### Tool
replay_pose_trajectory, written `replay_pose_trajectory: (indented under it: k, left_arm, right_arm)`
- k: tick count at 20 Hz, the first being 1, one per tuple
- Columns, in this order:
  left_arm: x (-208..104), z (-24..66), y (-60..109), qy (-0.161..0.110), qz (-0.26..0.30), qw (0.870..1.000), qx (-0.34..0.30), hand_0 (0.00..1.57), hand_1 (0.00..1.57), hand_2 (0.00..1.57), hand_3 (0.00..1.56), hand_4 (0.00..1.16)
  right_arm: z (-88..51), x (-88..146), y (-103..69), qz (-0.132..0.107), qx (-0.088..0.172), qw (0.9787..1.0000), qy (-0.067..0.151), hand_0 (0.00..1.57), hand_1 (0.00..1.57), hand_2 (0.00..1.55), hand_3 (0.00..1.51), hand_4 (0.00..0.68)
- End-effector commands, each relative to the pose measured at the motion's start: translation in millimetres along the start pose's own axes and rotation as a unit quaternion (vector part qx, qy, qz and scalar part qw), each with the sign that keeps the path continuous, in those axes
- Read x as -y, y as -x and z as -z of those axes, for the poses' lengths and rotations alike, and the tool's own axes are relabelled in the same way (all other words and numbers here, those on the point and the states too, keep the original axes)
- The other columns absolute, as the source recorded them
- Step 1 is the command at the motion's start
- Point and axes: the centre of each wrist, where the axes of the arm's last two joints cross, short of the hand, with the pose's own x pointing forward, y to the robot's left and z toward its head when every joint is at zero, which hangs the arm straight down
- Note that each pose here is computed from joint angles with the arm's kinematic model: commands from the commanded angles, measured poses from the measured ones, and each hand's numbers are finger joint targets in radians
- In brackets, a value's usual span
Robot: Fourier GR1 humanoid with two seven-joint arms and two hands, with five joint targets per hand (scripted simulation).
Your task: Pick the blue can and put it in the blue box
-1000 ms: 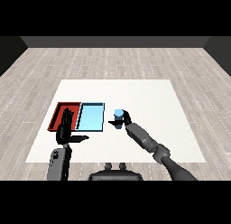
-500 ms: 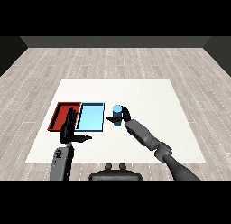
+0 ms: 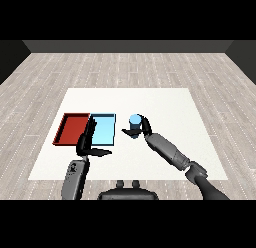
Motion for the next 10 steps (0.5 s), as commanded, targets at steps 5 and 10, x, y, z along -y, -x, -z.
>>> replay_pose_trajectory:
  k: [5, 10]
  left_arm:
    - [46, 16.0, 9.8, 0.025, -0.016, 0.999, -0.017, 0.0, 0.0, 0.0, 0.0, 0.0]
    - [53, 29.7, 7.7, 0.036, -0.017, 0.999, -0.025, 0.0, 0.0, 0.0, 0.0, 0.0]
  right_arm:
    - [-30.8, 39, -40.1, -0.003, 0.052, 0.9986, 0.004, 1.5, 1.5, 1.47, 1.4, 0.59]
    - [-32.4, 30, -59.7, 0.004, 0.072, 0.9974, 0.005, 1.51, 1.51, 1.47, 1.4, 0.606]
